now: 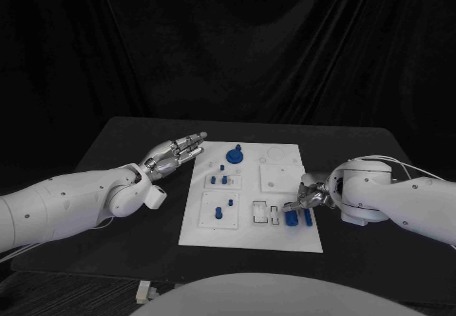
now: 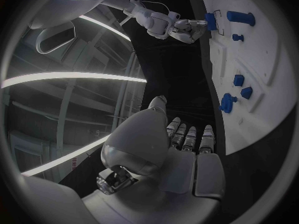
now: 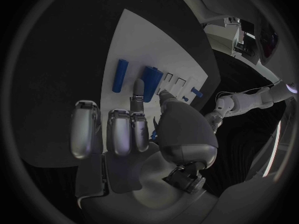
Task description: Assemble the parts on the task board
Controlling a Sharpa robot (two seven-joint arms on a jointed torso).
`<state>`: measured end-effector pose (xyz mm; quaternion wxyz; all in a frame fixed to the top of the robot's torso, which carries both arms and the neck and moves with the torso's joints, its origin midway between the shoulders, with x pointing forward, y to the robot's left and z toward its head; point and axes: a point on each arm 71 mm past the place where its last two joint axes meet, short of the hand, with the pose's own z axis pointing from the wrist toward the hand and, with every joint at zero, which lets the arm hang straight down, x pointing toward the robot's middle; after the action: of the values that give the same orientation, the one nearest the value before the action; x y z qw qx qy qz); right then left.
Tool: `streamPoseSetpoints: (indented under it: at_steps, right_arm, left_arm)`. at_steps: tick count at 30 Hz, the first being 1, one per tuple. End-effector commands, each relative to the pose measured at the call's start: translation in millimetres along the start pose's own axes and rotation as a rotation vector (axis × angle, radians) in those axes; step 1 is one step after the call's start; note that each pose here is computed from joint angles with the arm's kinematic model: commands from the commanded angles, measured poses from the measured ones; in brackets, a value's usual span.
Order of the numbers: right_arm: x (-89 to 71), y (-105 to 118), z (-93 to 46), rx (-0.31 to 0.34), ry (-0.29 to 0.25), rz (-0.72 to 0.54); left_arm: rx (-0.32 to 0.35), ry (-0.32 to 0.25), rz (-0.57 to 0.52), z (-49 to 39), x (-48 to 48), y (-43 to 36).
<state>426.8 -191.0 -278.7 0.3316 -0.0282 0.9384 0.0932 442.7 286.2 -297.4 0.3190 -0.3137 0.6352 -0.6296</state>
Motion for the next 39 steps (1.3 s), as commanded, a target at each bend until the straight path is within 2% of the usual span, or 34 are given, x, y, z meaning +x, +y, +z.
streamPoseSetpoints:
  at_steps: [1,11,20,28,34,39]
  right_arm:
    - [2.3,-2.6,3.2,0.034,-0.002,-0.015]
    - [10.1,3.1,12.3,0.037,0.002,-0.034]
    - [13.0,7.6,13.0,0.025,0.004,-0.021]
    - [12.9,5.2,3.6,-0.008,-0.007,0.165]
    - [-0.6,6.5,-9.5,-0.033,0.005,0.324]
    - [-8.6,14.1,-17.8,-0.059,0.038,0.448]
  left_arm:
    - [0.038,0.006,-0.015,0.1,1.8,-1.5]
    - [0.031,0.012,-0.022,-0.2,3.7,1.4]
    - [0.029,0.015,-0.026,-0.5,4.6,2.9]
    - [0.026,0.012,-0.025,-1.9,3.7,3.7]
    - [0.025,0.012,-0.025,-1.7,3.8,4.2]
    - [0.024,0.012,-0.025,-1.3,4.1,4.5]
